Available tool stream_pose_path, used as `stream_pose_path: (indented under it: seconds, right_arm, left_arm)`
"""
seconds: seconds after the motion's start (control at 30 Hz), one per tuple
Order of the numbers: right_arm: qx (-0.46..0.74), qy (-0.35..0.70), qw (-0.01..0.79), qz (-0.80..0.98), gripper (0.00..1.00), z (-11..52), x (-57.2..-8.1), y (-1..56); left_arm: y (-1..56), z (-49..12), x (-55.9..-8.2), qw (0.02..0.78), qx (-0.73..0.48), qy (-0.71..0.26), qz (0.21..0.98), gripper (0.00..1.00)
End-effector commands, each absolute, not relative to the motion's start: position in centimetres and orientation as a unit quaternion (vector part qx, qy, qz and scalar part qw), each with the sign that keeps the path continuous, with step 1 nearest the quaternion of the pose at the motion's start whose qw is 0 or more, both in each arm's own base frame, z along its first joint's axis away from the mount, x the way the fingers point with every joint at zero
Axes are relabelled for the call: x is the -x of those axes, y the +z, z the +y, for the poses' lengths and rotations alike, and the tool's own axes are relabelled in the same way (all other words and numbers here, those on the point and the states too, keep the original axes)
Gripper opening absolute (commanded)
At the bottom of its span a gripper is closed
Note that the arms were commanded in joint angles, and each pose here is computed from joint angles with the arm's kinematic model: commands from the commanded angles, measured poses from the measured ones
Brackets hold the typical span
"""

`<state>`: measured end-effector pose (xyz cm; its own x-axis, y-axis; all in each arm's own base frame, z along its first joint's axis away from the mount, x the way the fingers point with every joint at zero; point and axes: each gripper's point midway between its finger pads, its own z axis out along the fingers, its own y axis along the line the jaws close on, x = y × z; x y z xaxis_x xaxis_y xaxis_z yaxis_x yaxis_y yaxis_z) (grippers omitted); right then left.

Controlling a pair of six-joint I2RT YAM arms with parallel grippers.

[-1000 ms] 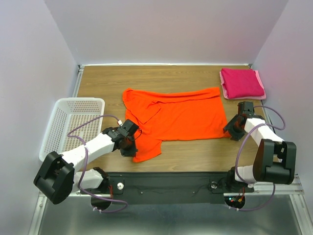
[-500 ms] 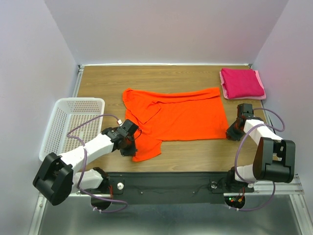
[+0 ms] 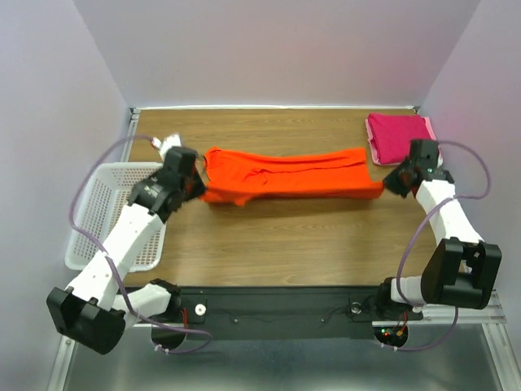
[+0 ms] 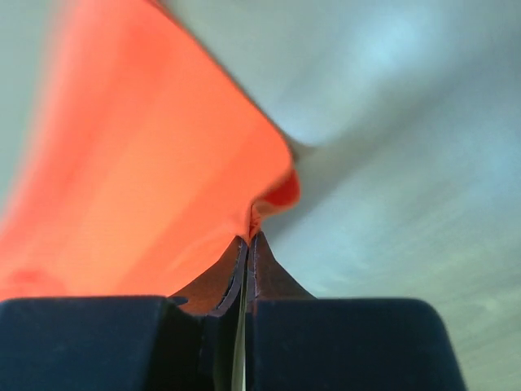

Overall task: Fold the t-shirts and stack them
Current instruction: Flatten the tshirt out

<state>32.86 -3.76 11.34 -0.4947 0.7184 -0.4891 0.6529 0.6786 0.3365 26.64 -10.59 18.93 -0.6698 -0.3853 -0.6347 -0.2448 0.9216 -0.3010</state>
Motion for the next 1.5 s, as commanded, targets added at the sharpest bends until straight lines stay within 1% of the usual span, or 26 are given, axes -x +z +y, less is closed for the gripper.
stream_pose_path:
  seconds: [0.0,0.03,0.07,0.1,0.13,0.17,0.2,0.23,0.27,0.3,0.4,0.43,0.5,0.6,0.67,0.83,0.9,1.17,1.33,1.43,1.47]
  right_arm:
    - [-0.364,0.092,0.451,0.810,0.01,-4.6,-38.1,23.4]
    - [-0.352,0.097,0.472,0.802,0.01,-4.6,-38.9,25.7]
    - [-0.344,0.099,0.485,0.798,0.01,-4.7,-39.6,27.1]
    - [-0.323,0.108,0.528,0.778,0.00,-4.8,-40.7,31.8]
    - [-0.310,0.115,0.544,0.771,0.01,-4.6,-41.1,33.7]
    - [-0.295,0.121,0.582,0.748,0.01,-4.7,-41.7,38.0]
    - [-0.288,0.122,0.598,0.738,0.01,-4.8,-41.8,39.9]
    - [-0.268,0.133,0.612,0.732,0.01,-4.2,-41.9,41.7]
    - [-0.255,0.135,0.630,0.721,0.00,-4.1,-41.9,43.8]
    - [-0.241,0.138,0.657,0.701,0.01,-4.0,-41.7,47.0]
    - [-0.219,0.135,0.691,0.676,0.01,-4.0,-41.1,50.9]
    - [-0.213,0.135,0.707,0.661,0.01,-4.0,-40.4,52.9]
    - [-0.208,0.131,0.718,0.652,0.01,-4.0,-40.0,54.0]
    - [-0.207,0.127,0.720,0.650,0.01,-4.0,-39.5,54.1]
    - [-0.210,0.129,0.719,0.650,0.01,-4.0,-39.2,53.8]
    - [-0.200,0.129,0.732,0.638,0.00,-3.8,-38.1,55.2]
    - [-0.199,0.127,0.737,0.634,0.01,-3.7,-37.5,55.7]
    - [-0.187,0.106,0.760,0.613,0.01,-3.8,-34.1,57.5]
    - [-0.172,0.136,0.754,0.619,0.01,-2.7,-35.2,57.6]
    - [-0.152,0.162,0.743,0.632,0.01,-1.8,-37.6,57.2]
    - [-0.140,0.176,0.738,0.636,0.01,-1.3,-38.2,57.1]
  left_arm:
    - [30.6,-7.4,-33.0,0.520,0.169,-0.065,0.835,0.00]
    - [34.7,-6.9,-34.6,0.557,0.165,-0.058,0.812,0.00]
    - [37.0,-6.8,-35.3,0.577,0.164,-0.059,0.798,0.00]
    - [39.5,-6.5,-36.1,0.601,0.166,-0.061,0.779,0.00]
    - [43.6,-6.1,-36.9,0.634,0.169,-0.068,0.752,0.00]
    - [45.7,-5.8,-37.3,0.653,0.165,-0.066,0.736,0.00]
    - [48.2,-5.5,-37.5,0.675,0.169,-0.069,0.715,0.00]
    - [51.8,-4.9,-37.3,0.704,0.179,-0.074,0.683,0.00]
    - [53.6,-4.6,-37.1,0.719,0.182,-0.076,0.666,0.00]
    - [56.7,-4.3,-36.4,0.746,0.183,-0.085,0.634,0.00]
    - [60.7,-3.8,-35.2,0.784,0.181,-0.097,0.586,0.00]
    - [61.4,-3.6,-34.8,0.792,0.181,-0.097,0.575,0.00]
    - [62.7,-3.0,-33.7,0.811,0.185,-0.099,0.546,0.00]
    - [62.1,-2.6,-33.0,0.821,0.171,-0.082,0.538,0.00]
    - [61.8,-2.5,-32.9,0.816,0.168,-0.077,0.547,0.00]
    - [63.8,-2.4,-31.1,0.834,0.153,-0.084,0.524,0.00]
    - [63.9,-2.3,-30.8,0.833,0.151,-0.080,0.526,0.00]
    - [68.0,-1.3,-25.6,0.864,0.143,-0.103,0.472,0.00]
    - [67.8,-2.1,-26.3,0.862,0.127,-0.109,0.479,0.00]
    - [66.8,-2.5,-28.2,0.854,0.123,-0.098,0.496,0.00]
    - [66.1,-2.9,-29.6,0.850,0.118,-0.088,0.506,0.00]
